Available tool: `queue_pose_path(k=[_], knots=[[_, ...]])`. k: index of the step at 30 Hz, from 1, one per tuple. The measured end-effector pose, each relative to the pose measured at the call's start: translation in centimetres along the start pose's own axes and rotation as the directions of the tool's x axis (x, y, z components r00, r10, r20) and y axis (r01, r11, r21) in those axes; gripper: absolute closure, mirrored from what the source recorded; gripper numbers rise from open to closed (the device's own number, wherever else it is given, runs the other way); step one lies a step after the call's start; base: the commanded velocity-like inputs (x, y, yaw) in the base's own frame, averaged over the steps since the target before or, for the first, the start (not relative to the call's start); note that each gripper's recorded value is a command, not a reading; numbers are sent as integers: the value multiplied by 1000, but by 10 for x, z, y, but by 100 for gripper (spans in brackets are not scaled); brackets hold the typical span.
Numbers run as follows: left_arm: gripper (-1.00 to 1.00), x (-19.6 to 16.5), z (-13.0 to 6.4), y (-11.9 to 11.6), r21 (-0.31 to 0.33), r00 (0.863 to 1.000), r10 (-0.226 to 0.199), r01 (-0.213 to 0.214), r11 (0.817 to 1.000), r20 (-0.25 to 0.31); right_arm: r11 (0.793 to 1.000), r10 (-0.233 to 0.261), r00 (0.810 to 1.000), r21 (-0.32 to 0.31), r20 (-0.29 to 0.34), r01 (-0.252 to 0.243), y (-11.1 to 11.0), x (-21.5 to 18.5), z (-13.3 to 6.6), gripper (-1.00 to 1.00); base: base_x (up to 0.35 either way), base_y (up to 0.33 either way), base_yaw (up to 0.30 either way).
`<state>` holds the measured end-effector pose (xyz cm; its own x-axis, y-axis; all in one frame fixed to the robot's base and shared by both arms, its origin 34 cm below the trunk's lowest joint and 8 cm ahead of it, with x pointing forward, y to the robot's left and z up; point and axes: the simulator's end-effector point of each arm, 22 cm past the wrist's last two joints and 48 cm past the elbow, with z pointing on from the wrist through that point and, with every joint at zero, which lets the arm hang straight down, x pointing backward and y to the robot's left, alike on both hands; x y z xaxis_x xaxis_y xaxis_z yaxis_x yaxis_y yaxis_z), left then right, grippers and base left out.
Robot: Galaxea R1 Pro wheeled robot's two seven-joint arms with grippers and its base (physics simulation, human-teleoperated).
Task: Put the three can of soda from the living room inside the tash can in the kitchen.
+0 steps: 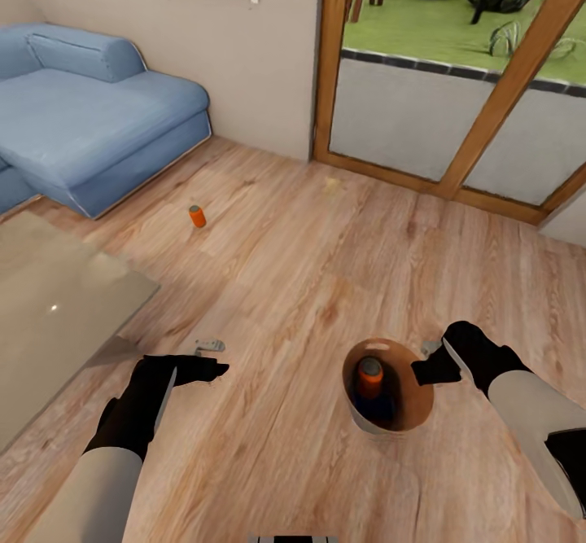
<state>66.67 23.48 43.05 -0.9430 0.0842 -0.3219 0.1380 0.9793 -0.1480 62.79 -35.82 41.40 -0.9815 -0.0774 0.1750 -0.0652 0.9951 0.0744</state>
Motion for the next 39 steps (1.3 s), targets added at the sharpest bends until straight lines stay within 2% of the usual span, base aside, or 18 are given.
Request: queue_pose_path(k=[7,11,18,39], knots=[[-100,0,0,-1,1,1000,-1,1,1000,1,1000,-7,1000,29,-4,7,-12,2,-1,100,311,-160,253],[-100,-1,0,-1,1,1000,-1,1,1000,2,1000,8,1000,9,-2,-8,-8,2,-1,100,293,-188,253],[-100,-1,0,-3,5,1000,-2,2,1000,2,1000,8,1000,16,-3,-8,-12,3,-2,100,287,-196,229],[-100,-2,1,-6,9,1000,-4,4,1000,4,1000,6,1000,22,-6,-6,-14,5,-1,100,184,-271,20]])
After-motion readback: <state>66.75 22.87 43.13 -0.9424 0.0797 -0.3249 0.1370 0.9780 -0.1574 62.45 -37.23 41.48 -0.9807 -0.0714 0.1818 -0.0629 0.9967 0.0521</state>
